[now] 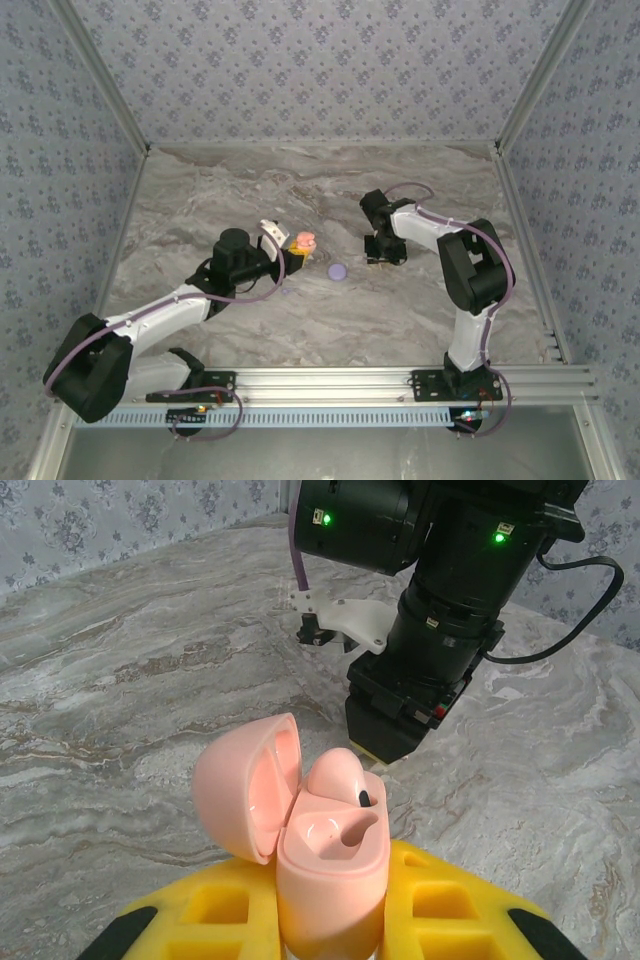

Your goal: Insert wireless bluetooth earbuds into charging case

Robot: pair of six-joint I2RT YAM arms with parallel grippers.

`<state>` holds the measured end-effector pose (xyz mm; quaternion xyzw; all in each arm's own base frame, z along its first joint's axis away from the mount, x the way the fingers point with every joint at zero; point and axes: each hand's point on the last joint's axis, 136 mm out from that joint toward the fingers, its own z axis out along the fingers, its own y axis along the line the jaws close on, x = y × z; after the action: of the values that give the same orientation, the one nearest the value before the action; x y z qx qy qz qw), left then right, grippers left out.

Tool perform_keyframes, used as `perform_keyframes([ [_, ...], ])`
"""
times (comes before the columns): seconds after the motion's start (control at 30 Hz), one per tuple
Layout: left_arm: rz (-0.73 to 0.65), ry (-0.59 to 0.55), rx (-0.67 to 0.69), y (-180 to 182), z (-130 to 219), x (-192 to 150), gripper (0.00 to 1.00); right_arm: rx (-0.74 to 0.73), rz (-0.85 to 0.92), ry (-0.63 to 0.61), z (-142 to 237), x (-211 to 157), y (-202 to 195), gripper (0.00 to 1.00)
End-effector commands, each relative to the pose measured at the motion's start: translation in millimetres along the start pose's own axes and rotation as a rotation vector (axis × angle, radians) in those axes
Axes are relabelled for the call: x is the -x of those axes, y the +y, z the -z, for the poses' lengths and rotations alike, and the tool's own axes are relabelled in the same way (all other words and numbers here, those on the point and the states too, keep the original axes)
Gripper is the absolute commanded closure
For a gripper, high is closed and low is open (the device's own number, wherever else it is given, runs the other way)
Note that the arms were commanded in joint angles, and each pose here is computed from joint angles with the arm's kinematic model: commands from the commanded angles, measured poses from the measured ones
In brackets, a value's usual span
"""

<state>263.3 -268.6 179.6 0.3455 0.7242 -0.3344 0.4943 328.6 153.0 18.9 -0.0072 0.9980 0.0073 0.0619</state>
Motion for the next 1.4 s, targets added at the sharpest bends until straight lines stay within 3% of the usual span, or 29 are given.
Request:
perform_keyframes([
  [0.0,-0.012,-0.045,-0.012,-2.6,-0.2,19.4,0.84,0.0,0.029,0.004,-1.7,6.5,2.1,0.65],
  [0.43,-0.013,-0.042,-0.011,-2.3,-0.9,19.2,0.84,-0.016,0.06,0.035,-5.6,3.8,1.5,0.65],
  [0.97,-0.006,-0.033,-0.01,-1.6,-2.3,16.9,0.84,-0.052,0.064,0.081,-11.7,-6.3,-7.9,0.78],
  [1.37,0.071,-0.027,0.0,2.8,-22.7,3.3,0.83,0.101,0.013,-0.004,3.6,3.7,1.0,0.8],
])
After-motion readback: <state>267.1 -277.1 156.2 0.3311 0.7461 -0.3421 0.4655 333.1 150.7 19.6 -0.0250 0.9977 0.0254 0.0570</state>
